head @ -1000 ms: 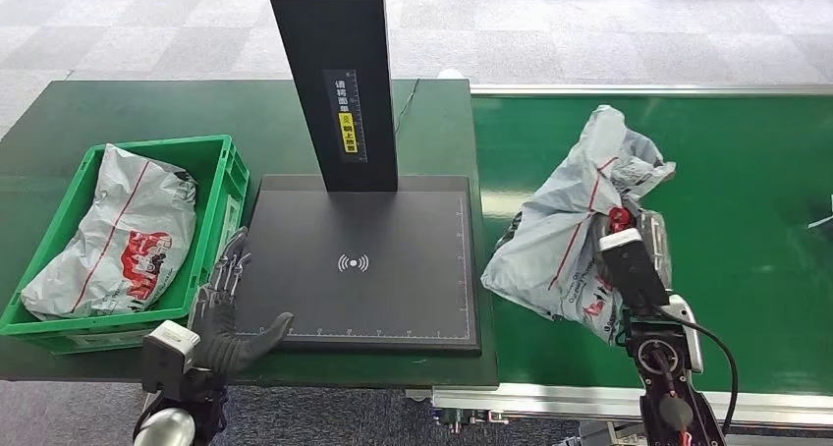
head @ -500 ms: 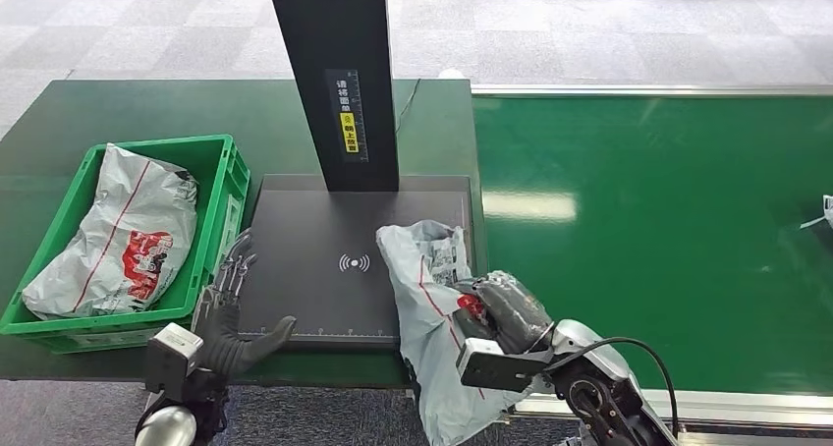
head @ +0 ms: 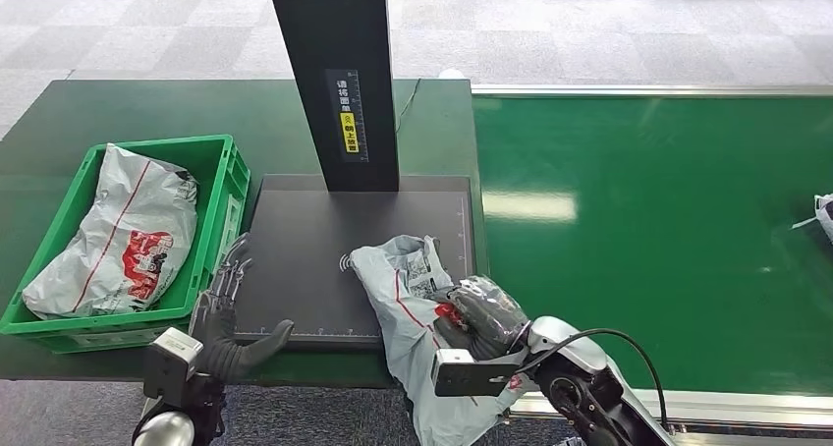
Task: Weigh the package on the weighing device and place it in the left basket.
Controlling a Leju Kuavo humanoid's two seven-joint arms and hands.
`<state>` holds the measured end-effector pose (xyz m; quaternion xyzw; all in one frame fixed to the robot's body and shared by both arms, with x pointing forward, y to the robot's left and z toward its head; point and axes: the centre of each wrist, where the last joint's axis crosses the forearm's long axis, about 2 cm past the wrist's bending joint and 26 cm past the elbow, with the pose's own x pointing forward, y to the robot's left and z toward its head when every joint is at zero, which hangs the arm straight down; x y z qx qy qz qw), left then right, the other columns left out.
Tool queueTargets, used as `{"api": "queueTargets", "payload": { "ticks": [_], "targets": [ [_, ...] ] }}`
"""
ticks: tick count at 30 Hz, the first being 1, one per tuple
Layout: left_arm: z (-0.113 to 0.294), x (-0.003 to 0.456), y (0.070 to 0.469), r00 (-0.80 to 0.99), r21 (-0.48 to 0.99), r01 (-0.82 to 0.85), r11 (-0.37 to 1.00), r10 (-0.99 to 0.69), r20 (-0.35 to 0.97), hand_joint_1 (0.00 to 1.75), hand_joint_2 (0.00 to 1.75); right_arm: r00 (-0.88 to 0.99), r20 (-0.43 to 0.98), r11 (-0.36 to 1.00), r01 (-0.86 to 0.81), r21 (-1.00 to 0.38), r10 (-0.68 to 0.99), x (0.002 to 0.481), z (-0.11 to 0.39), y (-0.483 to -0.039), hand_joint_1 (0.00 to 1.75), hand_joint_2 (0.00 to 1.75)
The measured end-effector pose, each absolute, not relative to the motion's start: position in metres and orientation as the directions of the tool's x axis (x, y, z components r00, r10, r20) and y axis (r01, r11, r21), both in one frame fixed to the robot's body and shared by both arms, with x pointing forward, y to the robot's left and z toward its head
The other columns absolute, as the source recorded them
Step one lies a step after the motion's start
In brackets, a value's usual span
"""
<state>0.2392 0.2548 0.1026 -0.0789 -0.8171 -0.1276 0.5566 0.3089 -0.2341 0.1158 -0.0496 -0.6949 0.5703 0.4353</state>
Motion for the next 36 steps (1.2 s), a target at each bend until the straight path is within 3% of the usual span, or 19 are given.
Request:
{"api": "queueTargets", "payload": {
  "ticks": [5, 18, 27, 36],
  "targets": [
    [0.103, 0.236, 0.254, -0.368, 0.123, 0.269, 0.955, -0.016, 0.930, 0.00, 1.75, -0.602, 0.534, 0.429, -0.325, -0.843, 0.593, 0.313, 0.119, -0.241, 1.75, 1.75],
    [0.105, 0.243, 0.253, -0.373, 0.120, 0.274, 0.954, -0.010, 0.928, 0.00, 1.75, -0.557, 0.624, 0.570, -0.297, -0.766, 0.548, 0.320, 0.113, -0.249, 1.75, 1.75],
    [0.109, 0.256, 0.251, -0.390, 0.122, 0.287, 0.950, 0.000, 0.921, 0.00, 1.75, -0.541, 0.596, 0.520, -0.308, -0.797, 0.593, 0.341, 0.108, -0.256, 1.75, 1.75],
    [0.110, 0.267, 0.244, -0.398, 0.120, 0.323, 0.939, 0.019, 0.917, 0.00, 1.75, -0.551, 0.549, 0.404, -0.371, -0.836, 0.629, 0.412, 0.160, -0.223, 1.75, 1.75]
  ]
}}
